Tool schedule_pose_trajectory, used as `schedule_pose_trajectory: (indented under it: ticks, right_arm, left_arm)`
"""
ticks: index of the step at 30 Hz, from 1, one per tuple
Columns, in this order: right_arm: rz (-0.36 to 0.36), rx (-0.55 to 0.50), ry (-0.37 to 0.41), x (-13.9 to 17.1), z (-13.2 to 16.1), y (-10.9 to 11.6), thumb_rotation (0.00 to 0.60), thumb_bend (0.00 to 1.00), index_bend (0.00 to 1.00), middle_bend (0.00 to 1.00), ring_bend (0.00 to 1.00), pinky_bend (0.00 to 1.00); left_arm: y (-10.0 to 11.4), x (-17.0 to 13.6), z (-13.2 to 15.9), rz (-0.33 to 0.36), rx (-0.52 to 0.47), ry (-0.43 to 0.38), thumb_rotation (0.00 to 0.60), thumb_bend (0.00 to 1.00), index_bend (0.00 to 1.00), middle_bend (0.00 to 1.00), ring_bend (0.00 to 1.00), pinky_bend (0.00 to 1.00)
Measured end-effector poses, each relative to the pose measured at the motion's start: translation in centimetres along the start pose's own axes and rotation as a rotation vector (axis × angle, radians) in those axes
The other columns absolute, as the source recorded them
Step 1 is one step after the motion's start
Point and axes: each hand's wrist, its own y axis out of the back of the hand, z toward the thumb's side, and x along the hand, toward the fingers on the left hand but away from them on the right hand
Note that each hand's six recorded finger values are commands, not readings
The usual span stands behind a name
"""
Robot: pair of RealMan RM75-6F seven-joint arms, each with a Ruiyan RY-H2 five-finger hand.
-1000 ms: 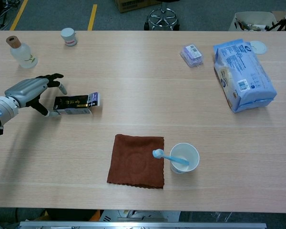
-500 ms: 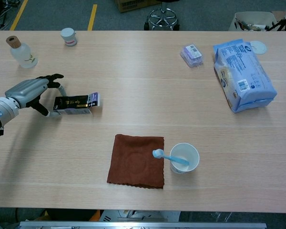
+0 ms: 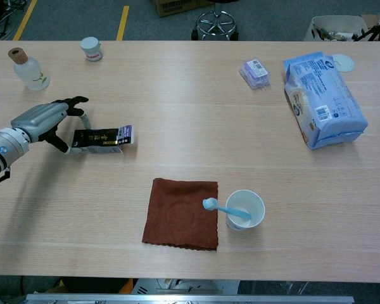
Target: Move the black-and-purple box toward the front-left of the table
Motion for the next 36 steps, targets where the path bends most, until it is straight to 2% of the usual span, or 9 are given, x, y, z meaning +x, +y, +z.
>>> schedule_pose_trajectory:
  ticks: [8,14,26,32,36]
  right_arm:
    - [0.000,0.000,0.000,0.0,0.0,0.0,0.600,0.01,0.40,0.18,0.22,0.35]
    - [-0.002,-0.002,0.003,0.0,0.1,0.0,0.600,0.01,0.40,0.18,0.22,0.35]
    - [-0.007,-0.007,0.011,0.0,0.4,0.2,0.600,0.01,0.40,0.18,0.22,0.35]
    - [-0.009,-0.007,0.013,0.0,0.5,0.3,0.600,0.01,0.40,0.18,0.22,0.35]
    - [-0.008,-0.006,0.018,-0.1,0.7,0.3,0.600,0.01,0.40,0.18,0.22,0.35]
  left_arm:
    - [0.1,-0.1,-0.5,0.009,0.010,0.013,0.600,0.17,0.46,0.00,0.00,0.00]
    - [0.5,-0.5,-0.6,0.033,0.075,0.001,0.600,0.17,0.46,0.00,0.00,0.00]
    - [3.0,-2.6,0.5,0.134,0.384,-0.059,0.600,0.17,0.46,0.00,0.00,0.00]
    - [5.4,-4.1,1.0,0.186,0.539,-0.073,0.600,0.17,0.46,0.00,0.00,0.00]
    - [7.3,-5.0,1.4,0.239,0.681,-0.074,0.600,0.17,0.46,0.00,0.00,0.00]
